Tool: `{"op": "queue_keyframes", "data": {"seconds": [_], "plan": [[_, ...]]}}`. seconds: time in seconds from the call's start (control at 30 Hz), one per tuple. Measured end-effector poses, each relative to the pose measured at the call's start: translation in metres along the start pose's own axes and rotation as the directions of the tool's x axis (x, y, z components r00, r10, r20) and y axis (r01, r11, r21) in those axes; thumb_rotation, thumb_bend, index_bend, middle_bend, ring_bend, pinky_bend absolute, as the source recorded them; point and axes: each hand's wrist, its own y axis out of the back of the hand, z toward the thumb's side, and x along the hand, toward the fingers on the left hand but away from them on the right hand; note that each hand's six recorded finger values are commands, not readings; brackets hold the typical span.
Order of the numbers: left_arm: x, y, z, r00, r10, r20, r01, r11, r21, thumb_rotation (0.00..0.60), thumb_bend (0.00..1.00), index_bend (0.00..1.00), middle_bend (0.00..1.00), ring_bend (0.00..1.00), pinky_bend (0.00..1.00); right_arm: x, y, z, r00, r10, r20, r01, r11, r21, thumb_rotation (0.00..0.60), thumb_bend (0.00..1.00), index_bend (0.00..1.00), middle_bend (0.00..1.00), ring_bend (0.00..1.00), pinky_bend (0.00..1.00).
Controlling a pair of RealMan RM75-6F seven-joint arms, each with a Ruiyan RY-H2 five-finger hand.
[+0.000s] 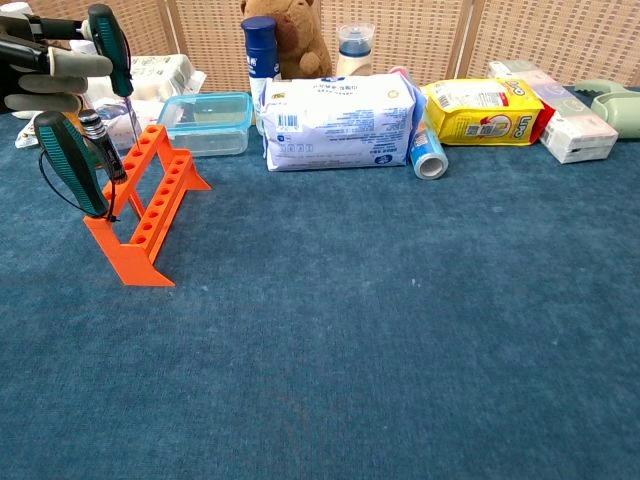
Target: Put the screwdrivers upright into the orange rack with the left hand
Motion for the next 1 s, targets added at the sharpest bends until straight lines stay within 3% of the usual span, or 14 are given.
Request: {"op": "queue_keyframes", "data": {"seconds": [1.0], "plan": [[0.0045, 0.0021, -0.0075, 1.000, 0.003, -0.011, -0.003, 1.000, -0.006, 0.600, 0.38, 0.58, 1.00, 0.96, 0.99, -0.0010, -0.0010, -0.0003, 1.000, 0.004, 0.002, -0.004, 1.000, 0.002, 0.600, 0.00, 0.07, 0.00, 0.00, 0.02]]}}
